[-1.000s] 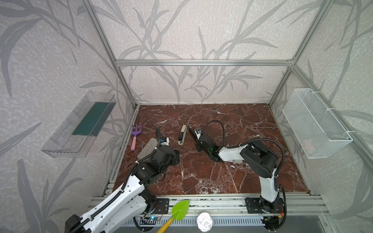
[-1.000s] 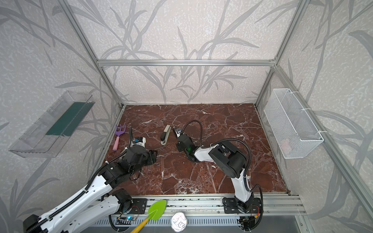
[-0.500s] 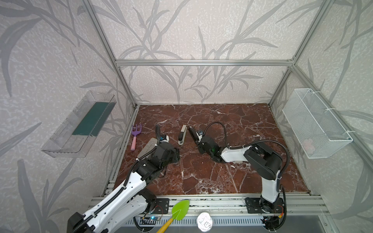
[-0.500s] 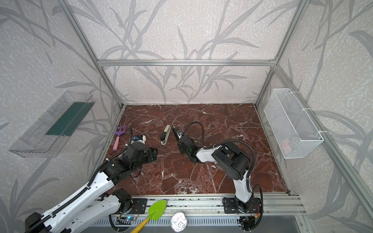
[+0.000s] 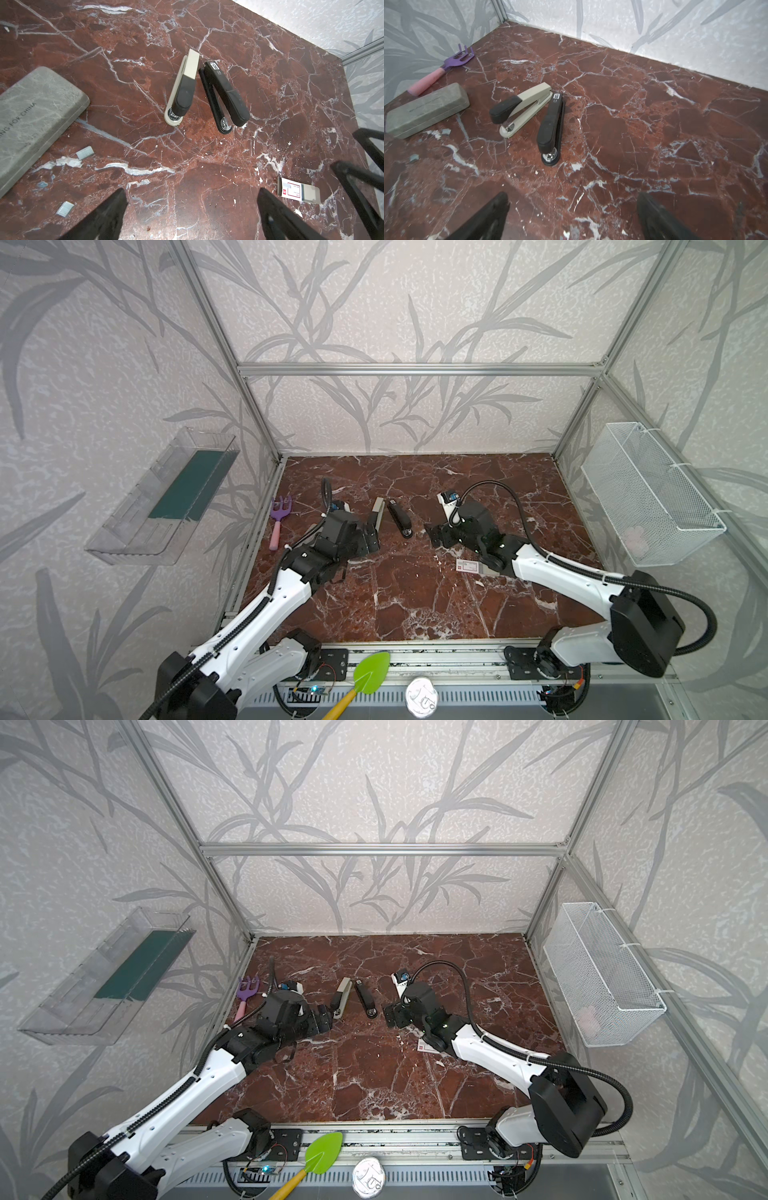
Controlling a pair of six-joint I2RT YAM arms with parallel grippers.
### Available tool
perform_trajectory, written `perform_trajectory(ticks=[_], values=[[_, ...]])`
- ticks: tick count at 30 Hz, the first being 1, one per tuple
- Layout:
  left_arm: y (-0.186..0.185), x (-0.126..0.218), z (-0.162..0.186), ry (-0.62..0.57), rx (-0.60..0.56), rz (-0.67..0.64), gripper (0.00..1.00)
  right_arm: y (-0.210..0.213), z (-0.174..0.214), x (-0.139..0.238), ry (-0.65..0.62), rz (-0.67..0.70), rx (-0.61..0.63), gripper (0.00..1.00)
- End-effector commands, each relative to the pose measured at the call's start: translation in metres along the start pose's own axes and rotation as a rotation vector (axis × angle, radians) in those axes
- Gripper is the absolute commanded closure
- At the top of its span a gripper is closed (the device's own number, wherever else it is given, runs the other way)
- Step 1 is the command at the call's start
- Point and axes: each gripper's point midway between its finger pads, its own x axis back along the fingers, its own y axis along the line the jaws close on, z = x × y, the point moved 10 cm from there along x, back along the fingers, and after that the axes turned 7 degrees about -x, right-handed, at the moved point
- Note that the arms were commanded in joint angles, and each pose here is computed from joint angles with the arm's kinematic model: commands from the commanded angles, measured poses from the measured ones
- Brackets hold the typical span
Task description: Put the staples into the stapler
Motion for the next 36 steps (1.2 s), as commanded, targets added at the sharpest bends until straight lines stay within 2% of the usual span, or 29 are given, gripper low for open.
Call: perform_trajectory(ticks=[1,4,7,11,13,15,17,19,22,24,26,28,29,30,31,34,36], values=[[0.006,0.002,-0.01,0.039,-0.029,-0.04,0.01,-0.013,0.017,0.022,0.107,-0.046,-0.058,0.01],[0.017,0.003,-0.02,0.028,-0.075,-0.12,0.01,-0.038,0.015,0.041,0.069,0.036,-0.116,0.0],[0.037,0.002,-0.032,0.014,-0.065,-0.212,0.01,-0.068,0.011,0.059,0.016,0.204,-0.15,0.0],[0.067,0.001,-0.044,-0.047,-0.034,-0.319,0.01,-0.1,0.012,0.079,-0.171,0.514,-0.088,0.0],[0.079,-0.003,-0.045,-0.094,-0.077,-0.344,0.01,-0.121,0.017,0.085,-0.213,0.664,-0.115,0.0],[0.094,-0.009,-0.044,-0.132,-0.106,-0.403,0.01,-0.138,0.024,0.086,-0.24,0.775,-0.112,0.0],[0.111,-0.014,-0.044,-0.165,-0.064,-0.49,0.01,-0.151,0.031,0.083,-0.237,0.831,-0.099,0.0],[0.125,-0.023,-0.04,-0.218,-0.076,-0.548,0.01,-0.166,0.041,0.076,-0.216,0.883,-0.121,0.0],[0.144,-0.043,-0.036,-0.287,-0.047,-0.584,0.01,-0.181,0.056,0.059,-0.188,0.91,-0.138,0.0],[0.152,-0.06,-0.033,-0.336,-0.039,-0.573,0.02,-0.187,0.069,0.043,-0.211,0.904,-0.107,0.01],[0.155,-0.076,-0.031,-0.39,-0.073,-0.548,0.04,-0.186,0.065,0.038,-0.224,0.891,-0.055,0.01],[0.157,-0.092,-0.024,-0.444,-0.113,-0.511,0.06,-0.187,0.062,0.038,-0.312,0.861,-0.046,0.01],[0.156,-0.096,-0.026,-0.474,-0.159,-0.503,0.09,-0.19,0.064,0.038,-0.371,0.837,-0.051,0.01],[0.151,-0.099,-0.025,-0.445,-0.191,-0.46,0.08,-0.194,0.065,0.038,-0.392,0.82,-0.102,0.01],[0.151,-0.103,-0.022,-0.45,-0.21,-0.438,0.09,-0.197,0.071,0.033,-0.362,0.75,-0.126,0.01],[0.153,-0.111,-0.001,-0.604,-0.256,-0.41,0.08,-0.197,0.08,0.021,-0.399,0.621,-0.057,0.01],[0.155,-0.109,-0.006,-0.498,-0.197,-0.448,0.08,-0.197,0.083,0.014,-0.413,0.591,-0.02,0.01]])
